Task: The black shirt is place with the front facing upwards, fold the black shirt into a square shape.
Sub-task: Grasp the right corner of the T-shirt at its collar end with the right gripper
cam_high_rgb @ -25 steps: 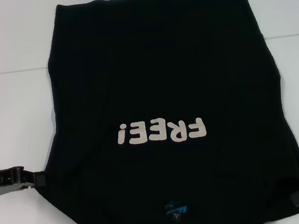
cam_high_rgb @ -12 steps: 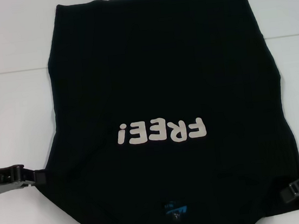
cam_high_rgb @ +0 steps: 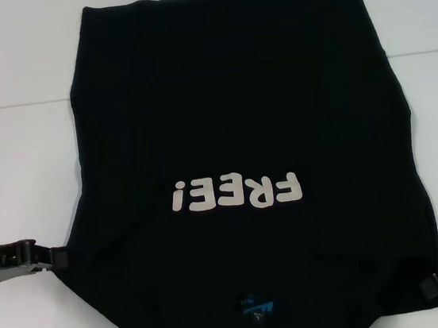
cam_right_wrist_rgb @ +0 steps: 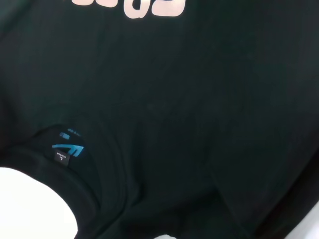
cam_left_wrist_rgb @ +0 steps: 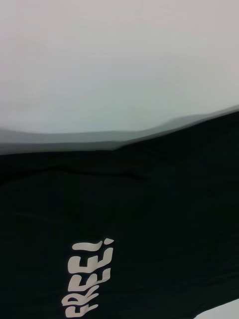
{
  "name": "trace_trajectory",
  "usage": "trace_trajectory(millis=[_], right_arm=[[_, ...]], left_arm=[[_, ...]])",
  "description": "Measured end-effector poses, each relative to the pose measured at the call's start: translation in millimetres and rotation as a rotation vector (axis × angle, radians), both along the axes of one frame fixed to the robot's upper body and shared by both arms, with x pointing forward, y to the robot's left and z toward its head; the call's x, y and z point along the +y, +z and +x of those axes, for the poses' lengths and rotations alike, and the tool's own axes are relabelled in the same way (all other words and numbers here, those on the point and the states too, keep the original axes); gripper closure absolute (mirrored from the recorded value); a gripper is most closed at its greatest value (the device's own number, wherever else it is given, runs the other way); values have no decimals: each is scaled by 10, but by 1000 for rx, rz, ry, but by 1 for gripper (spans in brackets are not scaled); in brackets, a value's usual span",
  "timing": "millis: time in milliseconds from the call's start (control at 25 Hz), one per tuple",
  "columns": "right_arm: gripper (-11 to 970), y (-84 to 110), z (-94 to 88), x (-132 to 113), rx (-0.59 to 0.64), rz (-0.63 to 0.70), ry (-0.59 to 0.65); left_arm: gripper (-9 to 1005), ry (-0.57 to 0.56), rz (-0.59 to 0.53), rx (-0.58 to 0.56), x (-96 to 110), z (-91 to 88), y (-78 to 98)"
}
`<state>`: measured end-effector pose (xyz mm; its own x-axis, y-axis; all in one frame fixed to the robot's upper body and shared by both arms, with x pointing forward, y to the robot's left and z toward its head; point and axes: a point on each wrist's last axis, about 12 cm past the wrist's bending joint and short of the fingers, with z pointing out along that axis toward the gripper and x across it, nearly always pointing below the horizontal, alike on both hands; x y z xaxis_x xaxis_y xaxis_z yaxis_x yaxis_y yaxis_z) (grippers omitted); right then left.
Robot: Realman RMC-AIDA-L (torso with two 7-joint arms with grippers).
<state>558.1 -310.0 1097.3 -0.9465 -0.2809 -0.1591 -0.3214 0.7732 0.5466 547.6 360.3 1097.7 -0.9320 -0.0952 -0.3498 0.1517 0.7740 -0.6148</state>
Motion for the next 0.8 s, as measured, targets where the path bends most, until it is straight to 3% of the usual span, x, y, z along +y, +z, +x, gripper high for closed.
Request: trace_trajectory(millis=[280,480,800], right_arm=[[460,35,40,7,-5,-7,-4],[708,47,66,21,-2,-15,-7],[889,55,108,57,-2,-46,6]], left_arm=[[964,5,5,-6,8,14,7],[964,6,8,-9,12,25,16],[964,12,11,-16,19,37,20]])
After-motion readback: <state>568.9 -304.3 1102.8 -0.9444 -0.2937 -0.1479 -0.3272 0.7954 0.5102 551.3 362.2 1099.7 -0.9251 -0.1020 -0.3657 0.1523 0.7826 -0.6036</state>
